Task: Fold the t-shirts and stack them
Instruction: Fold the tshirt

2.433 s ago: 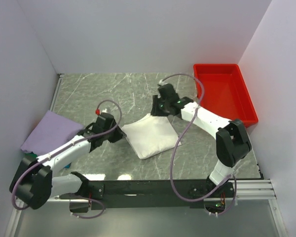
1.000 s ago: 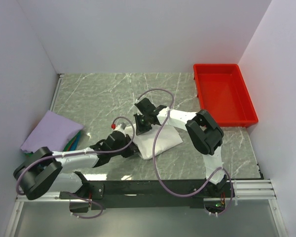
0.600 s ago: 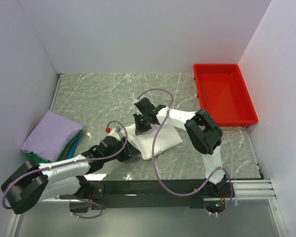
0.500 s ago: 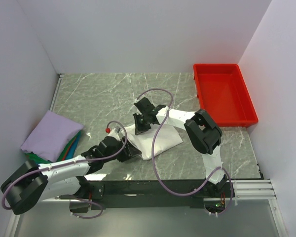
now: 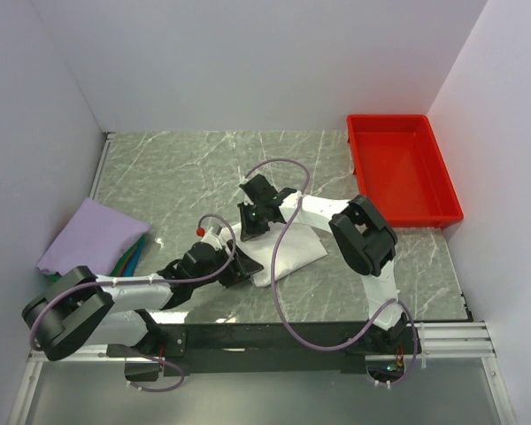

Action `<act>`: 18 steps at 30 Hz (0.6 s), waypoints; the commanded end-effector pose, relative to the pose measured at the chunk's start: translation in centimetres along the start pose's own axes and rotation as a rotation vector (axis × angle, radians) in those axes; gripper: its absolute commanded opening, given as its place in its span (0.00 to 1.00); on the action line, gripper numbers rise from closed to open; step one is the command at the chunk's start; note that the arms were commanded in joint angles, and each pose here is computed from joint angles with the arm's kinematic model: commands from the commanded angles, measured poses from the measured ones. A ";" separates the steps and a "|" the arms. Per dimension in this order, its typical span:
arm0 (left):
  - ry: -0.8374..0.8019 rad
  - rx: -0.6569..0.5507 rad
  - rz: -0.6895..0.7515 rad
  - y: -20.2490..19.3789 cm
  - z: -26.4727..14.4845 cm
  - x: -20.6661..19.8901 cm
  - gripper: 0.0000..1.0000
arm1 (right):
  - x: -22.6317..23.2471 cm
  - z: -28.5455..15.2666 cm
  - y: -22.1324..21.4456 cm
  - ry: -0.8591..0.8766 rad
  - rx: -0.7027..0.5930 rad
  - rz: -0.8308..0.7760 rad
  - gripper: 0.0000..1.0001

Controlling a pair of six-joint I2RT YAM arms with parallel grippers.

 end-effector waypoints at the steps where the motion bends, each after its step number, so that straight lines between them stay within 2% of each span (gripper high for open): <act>1: -0.098 -0.028 -0.008 0.5 0.5 -1.5 0.68 | -1.3 1.9 -1.0 -0.051 0.033 0.002 0.12; 18: -0.096 -0.065 0.013 1.4 1.6 -2.6 0.66 | -1.8 2.8 -1.6 -0.064 0.052 0.021 0.11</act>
Point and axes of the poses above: each gripper's point midway between its finger pads, its own z axis out along the fingers, its own x axis along the line the jaws close on, y = z × x, the point moved 8 cm from there along -z, back along the fingers, and after that the axes turned 3 degrees about z, right-handed, at the moved point
